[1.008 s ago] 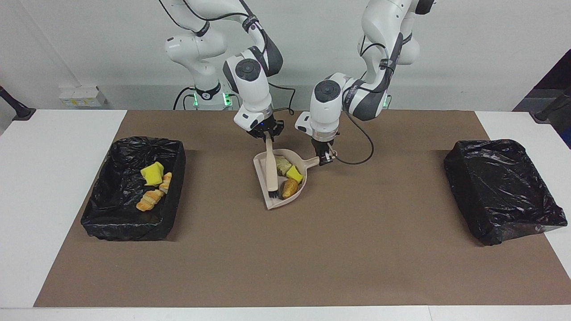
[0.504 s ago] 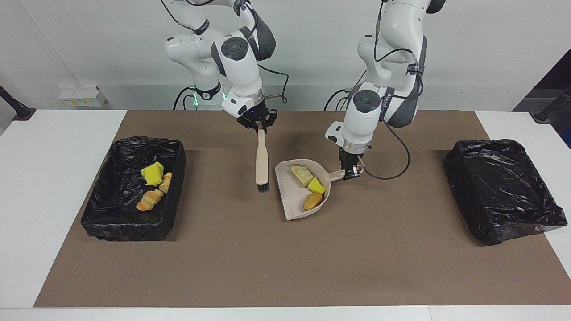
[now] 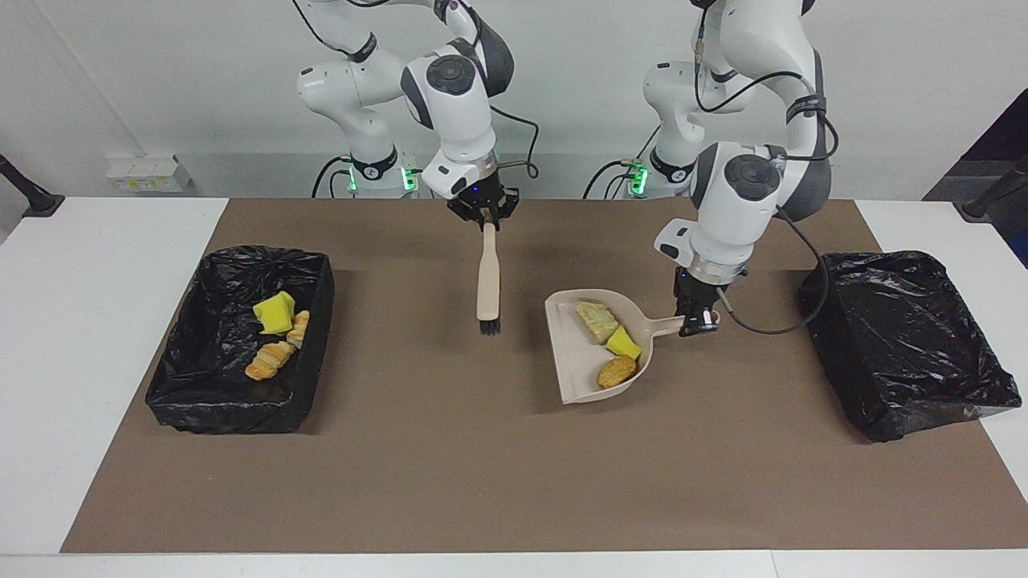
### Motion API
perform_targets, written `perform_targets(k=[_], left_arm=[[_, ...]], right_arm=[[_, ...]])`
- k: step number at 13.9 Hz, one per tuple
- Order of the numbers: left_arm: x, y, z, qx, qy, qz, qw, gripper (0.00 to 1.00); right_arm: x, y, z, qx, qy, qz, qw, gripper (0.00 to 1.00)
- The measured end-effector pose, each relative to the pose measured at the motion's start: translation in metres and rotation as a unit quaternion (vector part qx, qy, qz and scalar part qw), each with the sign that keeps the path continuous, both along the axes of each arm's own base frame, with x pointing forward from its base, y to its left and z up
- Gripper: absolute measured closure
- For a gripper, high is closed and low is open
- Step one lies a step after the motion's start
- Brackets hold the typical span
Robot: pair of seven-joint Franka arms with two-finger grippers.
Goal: Sweep and dump trash in bin
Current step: 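Carry the loaded dustpan with the left gripper over the other bin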
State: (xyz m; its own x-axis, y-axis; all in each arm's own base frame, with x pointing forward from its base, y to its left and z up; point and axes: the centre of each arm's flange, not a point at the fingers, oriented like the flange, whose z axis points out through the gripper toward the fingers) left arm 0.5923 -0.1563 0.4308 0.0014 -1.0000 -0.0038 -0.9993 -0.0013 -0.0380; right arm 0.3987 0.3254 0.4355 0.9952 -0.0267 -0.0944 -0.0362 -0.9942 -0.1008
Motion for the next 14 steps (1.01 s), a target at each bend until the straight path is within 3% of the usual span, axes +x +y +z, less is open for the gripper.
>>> perform_targets(k=[3, 6, 11, 14], left_arm=[[0.022, 0.063, 0.029, 0.003, 0.013, -0.019, 1.0, 0.68], [0.034, 0.135, 0.037, 0.012, 0.026, -0.016, 0.999, 0.68], [0.029, 0.271, 0.042, 0.037, 0.034, -0.027, 0.998, 0.68], [0.024, 0.34, 0.058, 0.083, 0.035, -0.042, 0.995, 0.68]], right_arm=[[-0.03, 0.066, -0.014, -0.013, 0.014, 0.0, 1.0, 0.74], [-0.048, 0.13, -0.036, -0.04, 0.011, -0.002, 0.999, 0.74], [-0.084, 0.177, -0.084, -0.061, 0.027, 0.011, 0.998, 0.74], [-0.09, 0.179, -0.095, -0.061, 0.026, 0.016, 0.998, 0.74]])
